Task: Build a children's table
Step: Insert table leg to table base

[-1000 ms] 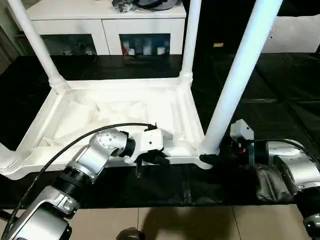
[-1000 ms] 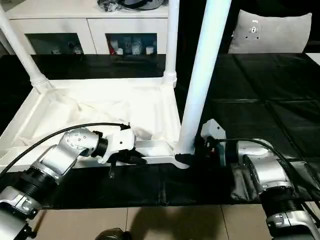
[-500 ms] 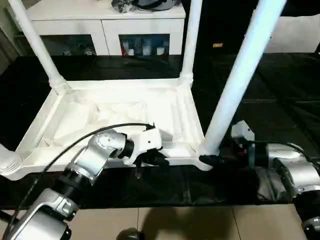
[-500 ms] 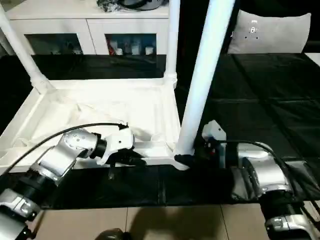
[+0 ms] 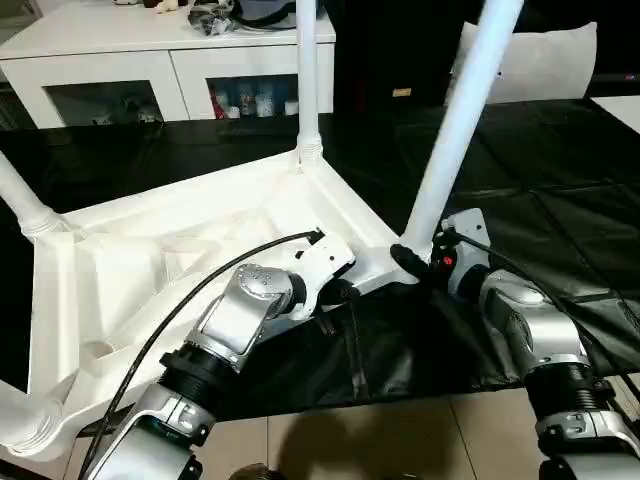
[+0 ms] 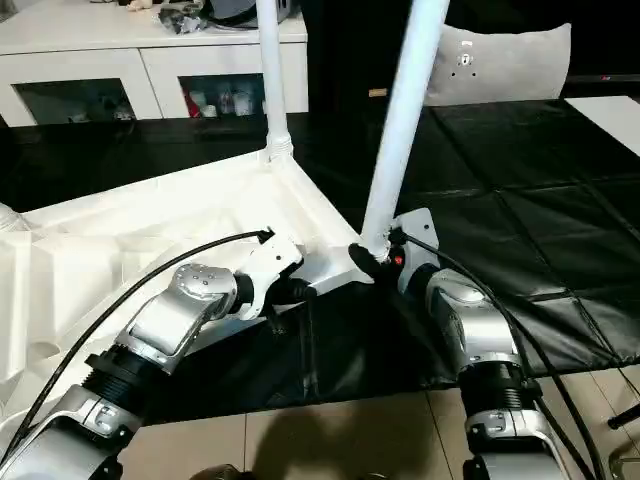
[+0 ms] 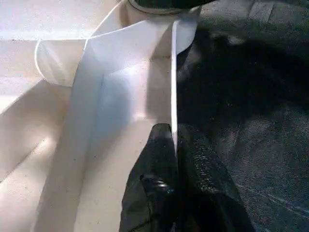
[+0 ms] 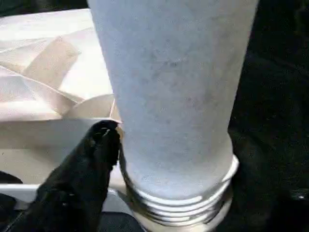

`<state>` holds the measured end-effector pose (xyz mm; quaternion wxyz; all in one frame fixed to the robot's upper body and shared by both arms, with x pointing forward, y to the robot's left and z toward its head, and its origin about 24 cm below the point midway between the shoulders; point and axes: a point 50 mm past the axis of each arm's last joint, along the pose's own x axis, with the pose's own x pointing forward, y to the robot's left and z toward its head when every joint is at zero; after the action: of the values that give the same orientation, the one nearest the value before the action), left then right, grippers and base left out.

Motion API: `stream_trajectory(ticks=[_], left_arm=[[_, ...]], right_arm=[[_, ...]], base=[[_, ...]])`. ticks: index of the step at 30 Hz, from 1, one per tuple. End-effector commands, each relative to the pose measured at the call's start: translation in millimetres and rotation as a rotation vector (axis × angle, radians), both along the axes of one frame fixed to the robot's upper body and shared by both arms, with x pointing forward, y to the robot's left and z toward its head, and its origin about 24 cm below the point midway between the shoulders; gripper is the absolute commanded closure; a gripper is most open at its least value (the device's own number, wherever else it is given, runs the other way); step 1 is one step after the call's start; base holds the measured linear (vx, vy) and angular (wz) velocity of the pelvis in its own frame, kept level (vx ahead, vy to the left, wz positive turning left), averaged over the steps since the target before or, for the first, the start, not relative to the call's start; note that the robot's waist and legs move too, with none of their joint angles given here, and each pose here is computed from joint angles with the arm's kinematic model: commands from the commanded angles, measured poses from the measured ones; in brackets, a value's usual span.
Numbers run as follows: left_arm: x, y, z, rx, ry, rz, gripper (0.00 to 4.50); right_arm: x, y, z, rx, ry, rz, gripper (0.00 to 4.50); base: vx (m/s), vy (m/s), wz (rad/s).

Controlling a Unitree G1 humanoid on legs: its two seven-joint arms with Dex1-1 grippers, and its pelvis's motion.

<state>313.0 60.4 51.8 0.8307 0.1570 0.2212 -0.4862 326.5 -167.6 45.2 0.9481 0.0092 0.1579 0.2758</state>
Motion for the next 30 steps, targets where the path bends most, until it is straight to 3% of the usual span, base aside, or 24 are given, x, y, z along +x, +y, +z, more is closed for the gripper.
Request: stream_trajectory(ticks=[1, 3, 7, 9, 11, 13, 20, 24, 30], left_arm=[[3.8, -8.2, 17.1, -0.037, -0.121, -0.034, 4.5], [3.8, -7.5, 17.0, -0.035, -0.124, -0.036, 4.5], [4.4, 5.9, 13.8, -0.029, -0.128, -0.062, 4.5], [3.8, 8.1, 13.6, -0.028, -0.131, -0.079, 4.5], [-0.5, 15.4, 14.1, -0.022, -0.13, -0.17, 4.5], [-2.2, 17.9, 14.2, -0.014, -0.126, -0.21, 4.5], [-7.3, 27.4, 13.5, 0.037, -0.089, -0.312, 4.5], [-15.2, 25.2, 10.6, 0.043, -0.055, -0.341, 4.5], [-14.1, 21.7, 10.1, 0.039, -0.044, -0.301, 4.5]], right_arm=[[-10.9, 29.0, -0.6, 0.051, -0.011, 0.188, 0.65], [-11.2, 28.2, 0.2, 0.048, -0.016, 0.192, 0.53], [-20.3, 1.5, 15.1, 0.026, -0.072, 0.27, 0.06], [-22.7, -5.1, 17.7, 0.022, -0.077, 0.283, 0.02], [-30.1, -27.2, 28.0, -0.012, -0.077, 0.351, 0.02], [-31.7, -31.8, 32.5, -0.027, -0.078, 0.379, 0.02], [-34.5, -30.4, 40.2, -0.062, -0.055, 0.46, 0.02], [-36.6, -9.6, 33.0, -0.029, -0.055, 0.496, 0.02], [-40.8, 1.9, 23.0, -0.009, -0.041, 0.508, 0.02]], base=[[0.0, 0.0, 0.0], [0.0, 0.0, 0.0], [0.0, 0.0, 0.0], [0.0, 0.0, 0.0], [0.0, 0.0, 0.0], [0.0, 0.0, 0.0], [0.0, 0.0, 0.0], [0.0, 0.0, 0.0], [0.0, 0.0, 0.0]])
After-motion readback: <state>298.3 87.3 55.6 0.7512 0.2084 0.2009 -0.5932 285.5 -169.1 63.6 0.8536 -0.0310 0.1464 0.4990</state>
